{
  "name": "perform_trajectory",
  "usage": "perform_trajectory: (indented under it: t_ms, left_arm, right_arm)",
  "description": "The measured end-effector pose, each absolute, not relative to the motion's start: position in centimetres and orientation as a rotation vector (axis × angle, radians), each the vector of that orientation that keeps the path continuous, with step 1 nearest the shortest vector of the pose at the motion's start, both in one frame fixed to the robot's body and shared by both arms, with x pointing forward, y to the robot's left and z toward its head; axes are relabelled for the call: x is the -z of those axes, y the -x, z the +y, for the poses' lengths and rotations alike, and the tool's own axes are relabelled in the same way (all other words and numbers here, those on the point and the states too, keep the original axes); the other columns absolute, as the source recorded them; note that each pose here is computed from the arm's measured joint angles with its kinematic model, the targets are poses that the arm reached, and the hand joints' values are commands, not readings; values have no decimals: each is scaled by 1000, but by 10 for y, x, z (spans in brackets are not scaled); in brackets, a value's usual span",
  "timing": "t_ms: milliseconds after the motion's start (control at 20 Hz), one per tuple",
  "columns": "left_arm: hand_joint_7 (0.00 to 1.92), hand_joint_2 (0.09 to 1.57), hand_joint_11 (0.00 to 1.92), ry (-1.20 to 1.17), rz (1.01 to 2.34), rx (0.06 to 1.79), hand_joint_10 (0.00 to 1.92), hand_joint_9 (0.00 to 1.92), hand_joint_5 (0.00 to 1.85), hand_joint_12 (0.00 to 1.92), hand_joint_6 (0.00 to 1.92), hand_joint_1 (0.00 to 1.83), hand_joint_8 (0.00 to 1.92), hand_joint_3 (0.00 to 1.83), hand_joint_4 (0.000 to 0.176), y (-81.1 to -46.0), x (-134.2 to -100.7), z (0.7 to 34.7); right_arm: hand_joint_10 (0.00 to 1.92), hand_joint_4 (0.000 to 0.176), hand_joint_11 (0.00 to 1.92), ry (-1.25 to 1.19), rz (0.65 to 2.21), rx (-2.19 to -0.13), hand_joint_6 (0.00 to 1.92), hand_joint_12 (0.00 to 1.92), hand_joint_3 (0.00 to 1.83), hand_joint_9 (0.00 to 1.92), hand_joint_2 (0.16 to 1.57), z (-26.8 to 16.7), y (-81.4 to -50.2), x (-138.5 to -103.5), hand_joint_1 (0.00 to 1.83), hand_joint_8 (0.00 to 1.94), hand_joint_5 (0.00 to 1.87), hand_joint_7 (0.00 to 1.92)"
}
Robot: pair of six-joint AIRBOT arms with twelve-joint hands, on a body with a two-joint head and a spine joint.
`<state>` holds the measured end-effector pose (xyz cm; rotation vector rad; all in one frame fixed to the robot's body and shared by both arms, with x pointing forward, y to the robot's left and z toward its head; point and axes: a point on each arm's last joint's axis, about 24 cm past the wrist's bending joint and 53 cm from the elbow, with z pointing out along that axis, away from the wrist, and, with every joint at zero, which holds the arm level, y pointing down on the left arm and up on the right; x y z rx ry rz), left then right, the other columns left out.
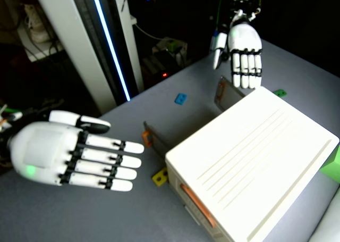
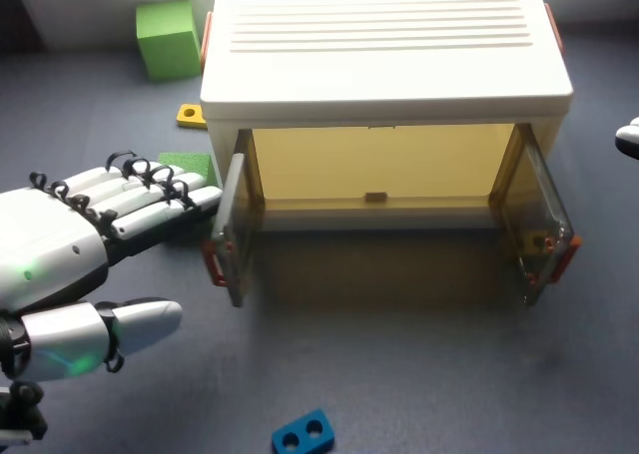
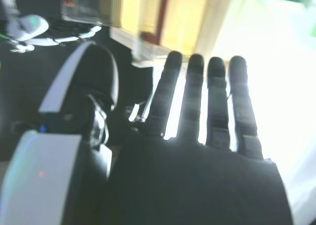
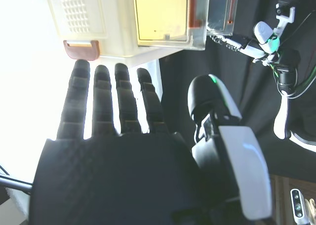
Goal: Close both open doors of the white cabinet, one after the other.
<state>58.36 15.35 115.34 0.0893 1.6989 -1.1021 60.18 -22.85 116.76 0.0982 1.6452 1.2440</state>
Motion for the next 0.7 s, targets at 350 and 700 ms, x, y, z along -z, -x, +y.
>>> perform_trajectory:
  t_ms: [350,700]
  left_arm:
    - [0,1458,0,-102,1706,1115,1,2,43,153,1,93,0,1,0,-585,-1152,148]
    - [31,1461,0,-126,1676,1161,3,36,67,129,0,67,3,1,0,-586,-1157,131]
  right_arm:
    - [0,19,64,-101,1645,-1246,2,0,0,30,1453,-228,-602,-1166,88,1,106,81]
    - [2,10,73,-100,1648,-1243,2,2,1,39,1464,-229,-603,-1166,145,3,117,100]
